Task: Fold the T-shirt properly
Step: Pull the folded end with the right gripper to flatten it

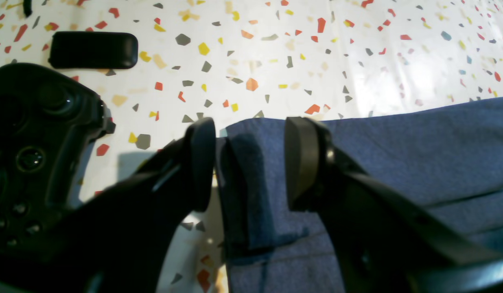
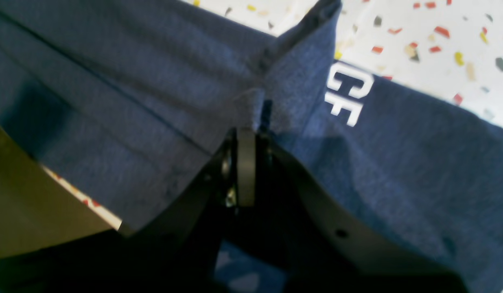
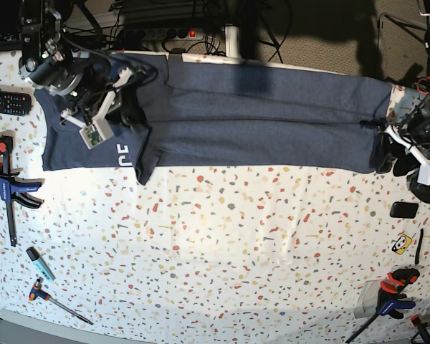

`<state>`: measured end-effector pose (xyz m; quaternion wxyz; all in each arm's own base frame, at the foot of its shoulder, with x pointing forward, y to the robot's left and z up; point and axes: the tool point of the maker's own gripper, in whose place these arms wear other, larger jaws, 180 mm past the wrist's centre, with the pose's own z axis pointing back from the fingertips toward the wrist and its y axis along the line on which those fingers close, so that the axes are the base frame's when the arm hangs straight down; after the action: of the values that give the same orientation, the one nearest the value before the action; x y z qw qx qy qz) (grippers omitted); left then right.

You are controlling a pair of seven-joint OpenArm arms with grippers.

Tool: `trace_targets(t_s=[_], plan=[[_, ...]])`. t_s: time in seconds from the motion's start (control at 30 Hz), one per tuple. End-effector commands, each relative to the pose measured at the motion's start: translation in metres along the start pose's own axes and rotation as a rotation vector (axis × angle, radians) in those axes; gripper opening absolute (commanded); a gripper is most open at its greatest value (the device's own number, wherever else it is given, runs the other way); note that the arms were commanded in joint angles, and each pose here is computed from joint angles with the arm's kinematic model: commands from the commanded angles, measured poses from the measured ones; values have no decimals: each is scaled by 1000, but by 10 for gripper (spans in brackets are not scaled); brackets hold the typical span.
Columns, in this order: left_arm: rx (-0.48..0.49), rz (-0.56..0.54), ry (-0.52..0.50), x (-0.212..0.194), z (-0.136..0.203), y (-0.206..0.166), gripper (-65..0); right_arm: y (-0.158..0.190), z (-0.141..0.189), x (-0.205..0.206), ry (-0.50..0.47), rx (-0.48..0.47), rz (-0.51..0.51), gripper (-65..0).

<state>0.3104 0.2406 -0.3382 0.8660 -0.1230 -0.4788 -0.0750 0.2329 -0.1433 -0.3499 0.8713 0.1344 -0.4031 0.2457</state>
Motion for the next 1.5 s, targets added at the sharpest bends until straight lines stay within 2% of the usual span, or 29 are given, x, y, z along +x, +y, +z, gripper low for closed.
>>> trace_targets(t_s=[0.0, 0.27, 0.57, 0.6, 0.7, 0.77, 1.07, 1.23, 1.3, 1.4, 1.47], plan=[[-1, -21, -48, 17, 3, 3, -383, 2, 4, 8, -34, 13, 16, -650], [-1, -21, -48, 17, 3, 3, -383, 28, 5, -15, 21, 74, -7, -650], [-1, -21, -46, 17, 3, 3, -383, 68, -9, -20, 35, 168, 75, -650], [-1, -21, -46, 17, 3, 3, -383, 68, -9, -21, 41, 168, 75, -650], [-1, -21, -46, 17, 3, 3, -383, 66, -8, -23, 52, 161, 75, -479], [-1, -20, -43, 15, 3, 3, -383, 63, -8, -22, 51, 154, 74, -433], [-1, -16, -19, 8, 4, 2, -383, 62, -4, -9, 12, 147, 86, -434], [-14, 6, 42, -4, 4, 0, -383, 46, -1, 3, -16, 99, 99, -434], [27, -7, 63, -10, 4, 9, -383, 36, 2, 3, -18, 71, 95, -434], [154, 14, 96, -28, 4, 39, -383, 21, 7, 1, -4, 25, 89, -434], [156, 69, 118, -45, 2, 46, -383, 10, 11, 2, -5, -7, 85, -434]])
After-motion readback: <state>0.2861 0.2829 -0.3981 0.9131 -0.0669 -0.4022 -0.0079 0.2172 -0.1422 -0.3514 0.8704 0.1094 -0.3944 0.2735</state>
